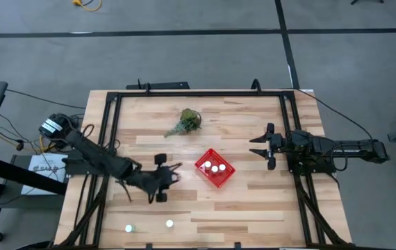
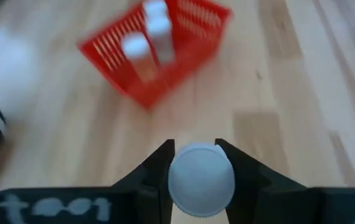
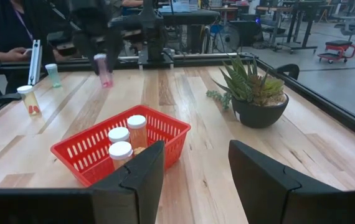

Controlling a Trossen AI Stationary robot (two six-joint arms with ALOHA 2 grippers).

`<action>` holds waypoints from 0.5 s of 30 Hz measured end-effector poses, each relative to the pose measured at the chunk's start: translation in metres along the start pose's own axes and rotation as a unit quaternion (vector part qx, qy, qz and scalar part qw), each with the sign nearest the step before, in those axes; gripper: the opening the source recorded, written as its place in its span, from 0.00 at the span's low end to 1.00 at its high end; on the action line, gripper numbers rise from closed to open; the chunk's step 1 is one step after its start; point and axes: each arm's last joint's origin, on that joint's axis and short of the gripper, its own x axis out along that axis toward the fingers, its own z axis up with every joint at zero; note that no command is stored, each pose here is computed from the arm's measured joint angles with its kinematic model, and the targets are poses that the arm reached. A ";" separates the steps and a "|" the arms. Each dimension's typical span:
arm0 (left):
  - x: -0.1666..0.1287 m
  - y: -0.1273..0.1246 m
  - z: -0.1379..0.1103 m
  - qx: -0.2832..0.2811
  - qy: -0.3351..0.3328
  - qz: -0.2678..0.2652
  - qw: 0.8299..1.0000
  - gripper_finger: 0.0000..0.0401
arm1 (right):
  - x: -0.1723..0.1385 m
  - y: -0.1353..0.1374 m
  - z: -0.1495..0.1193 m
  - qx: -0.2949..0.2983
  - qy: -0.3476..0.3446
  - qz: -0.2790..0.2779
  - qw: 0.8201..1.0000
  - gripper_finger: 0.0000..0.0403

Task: Pick and place pill bottles into a basket
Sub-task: Put the pink pill bottle into the red bin

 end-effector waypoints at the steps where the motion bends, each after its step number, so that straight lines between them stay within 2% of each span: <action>1: 0.003 0.005 0.004 0.006 -0.011 0.006 1.000 0.21 | 0.000 0.000 0.000 0.000 0.000 0.000 1.000 0.43; 6: 0.013 0.028 0.018 0.012 -0.051 0.032 0.998 0.26 | 0.000 0.000 0.000 0.000 0.000 0.000 1.000 0.43; 15: 0.027 0.059 0.031 -0.003 -0.086 -0.015 0.996 0.22 | 0.000 0.000 0.000 0.000 0.000 0.000 1.000 0.43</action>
